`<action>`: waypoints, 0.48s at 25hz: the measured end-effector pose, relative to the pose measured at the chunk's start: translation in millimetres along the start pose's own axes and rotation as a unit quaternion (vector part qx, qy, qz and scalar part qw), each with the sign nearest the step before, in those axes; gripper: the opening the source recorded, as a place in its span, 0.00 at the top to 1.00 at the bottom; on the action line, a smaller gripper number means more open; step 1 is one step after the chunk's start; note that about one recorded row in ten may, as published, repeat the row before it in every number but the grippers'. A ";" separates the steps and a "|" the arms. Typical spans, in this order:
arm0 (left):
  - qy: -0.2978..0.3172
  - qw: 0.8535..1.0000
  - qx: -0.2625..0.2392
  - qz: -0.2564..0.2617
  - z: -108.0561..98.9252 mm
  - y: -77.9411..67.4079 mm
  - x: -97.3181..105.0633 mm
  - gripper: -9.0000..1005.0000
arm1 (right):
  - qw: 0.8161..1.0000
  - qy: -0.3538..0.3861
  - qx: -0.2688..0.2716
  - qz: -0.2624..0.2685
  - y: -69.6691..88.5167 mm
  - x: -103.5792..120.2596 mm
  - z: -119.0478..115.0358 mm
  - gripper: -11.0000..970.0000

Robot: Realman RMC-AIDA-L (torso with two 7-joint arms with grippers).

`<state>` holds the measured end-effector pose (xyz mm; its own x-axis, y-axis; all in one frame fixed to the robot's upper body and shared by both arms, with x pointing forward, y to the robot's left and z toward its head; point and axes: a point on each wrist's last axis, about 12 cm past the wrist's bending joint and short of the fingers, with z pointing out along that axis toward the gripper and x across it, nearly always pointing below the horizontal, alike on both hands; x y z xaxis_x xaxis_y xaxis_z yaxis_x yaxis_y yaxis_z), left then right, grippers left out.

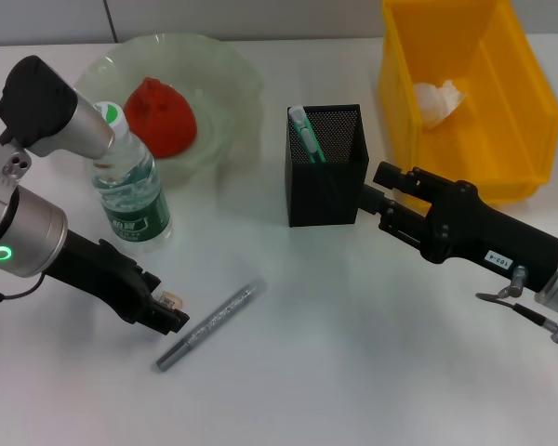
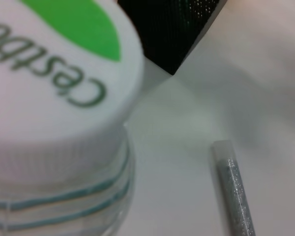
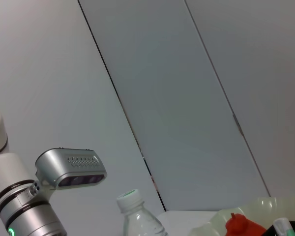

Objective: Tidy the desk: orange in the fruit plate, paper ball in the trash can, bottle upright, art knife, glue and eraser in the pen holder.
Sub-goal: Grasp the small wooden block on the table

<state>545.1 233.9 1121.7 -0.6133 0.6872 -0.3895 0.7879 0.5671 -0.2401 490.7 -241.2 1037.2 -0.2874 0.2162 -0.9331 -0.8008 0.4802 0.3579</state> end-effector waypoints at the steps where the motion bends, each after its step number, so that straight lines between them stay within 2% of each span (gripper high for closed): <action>1: 0.000 1.000 -0.001 0.000 0.1 0.2 -0.2 0.36 | 1.000 0.000 0.000 0.000 -0.2 -0.3 0.6 0.47; 12: 0.023 0.999 -0.014 0.023 1.8 0.5 1.3 0.37 | 1.000 -0.001 0.001 0.001 -0.8 -0.5 2.0 0.47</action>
<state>544.8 234.3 1119.5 -0.5783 0.7325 -0.3591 0.8142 0.5458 -0.1978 492.5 -239.9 1037.5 -0.2879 0.2179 -0.9326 -0.7991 0.4821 0.3593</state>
